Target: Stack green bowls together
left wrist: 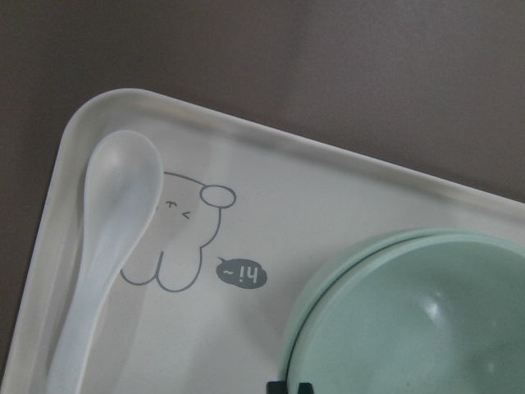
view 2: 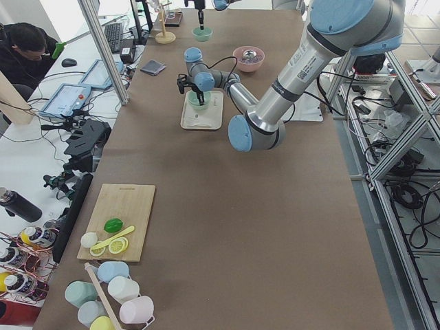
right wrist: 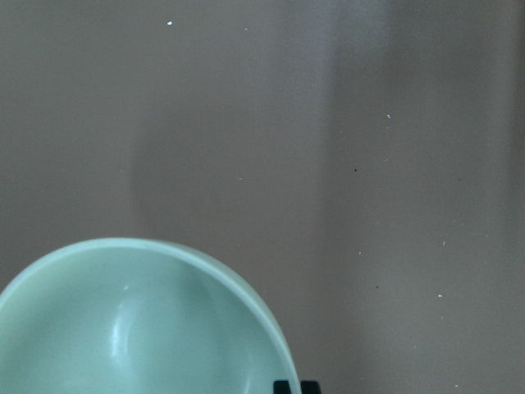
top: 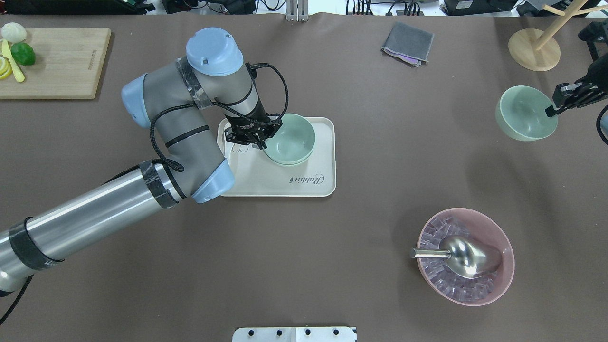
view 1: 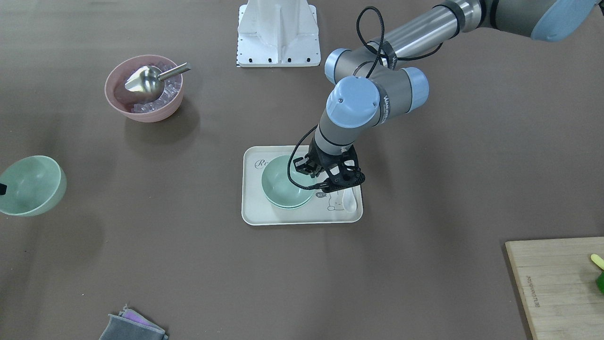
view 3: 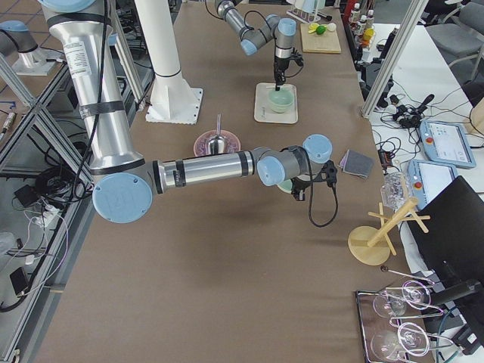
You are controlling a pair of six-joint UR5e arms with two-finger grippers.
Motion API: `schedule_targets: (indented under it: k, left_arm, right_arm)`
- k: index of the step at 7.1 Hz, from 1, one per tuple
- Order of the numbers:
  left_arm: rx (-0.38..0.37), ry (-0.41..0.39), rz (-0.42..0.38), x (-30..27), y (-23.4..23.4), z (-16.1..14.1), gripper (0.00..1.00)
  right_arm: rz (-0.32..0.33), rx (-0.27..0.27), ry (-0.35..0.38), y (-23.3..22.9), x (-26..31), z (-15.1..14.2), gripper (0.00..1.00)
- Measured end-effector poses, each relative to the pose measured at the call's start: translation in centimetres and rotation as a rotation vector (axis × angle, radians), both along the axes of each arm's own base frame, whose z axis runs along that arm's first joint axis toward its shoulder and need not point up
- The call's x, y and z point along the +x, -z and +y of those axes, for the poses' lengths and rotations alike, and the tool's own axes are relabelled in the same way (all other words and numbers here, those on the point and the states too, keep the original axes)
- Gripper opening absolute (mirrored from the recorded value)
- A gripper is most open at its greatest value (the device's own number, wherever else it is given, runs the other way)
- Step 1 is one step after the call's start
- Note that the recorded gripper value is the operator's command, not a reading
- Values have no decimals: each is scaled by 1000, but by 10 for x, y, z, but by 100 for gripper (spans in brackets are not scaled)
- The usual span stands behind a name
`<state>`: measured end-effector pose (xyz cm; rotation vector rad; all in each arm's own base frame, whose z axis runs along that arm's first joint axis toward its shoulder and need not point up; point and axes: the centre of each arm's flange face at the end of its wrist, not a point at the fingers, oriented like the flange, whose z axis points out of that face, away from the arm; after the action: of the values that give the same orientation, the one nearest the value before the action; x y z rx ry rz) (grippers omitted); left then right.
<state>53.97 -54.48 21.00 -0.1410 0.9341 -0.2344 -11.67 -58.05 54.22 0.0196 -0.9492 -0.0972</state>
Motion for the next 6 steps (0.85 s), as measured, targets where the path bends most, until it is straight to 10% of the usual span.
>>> schedule_targets:
  k: [6]
  left_arm:
    - [-4,3,-5,-1,-1,-1,0]
  right_arm:
    - [0,0,0,0,0,0,0]
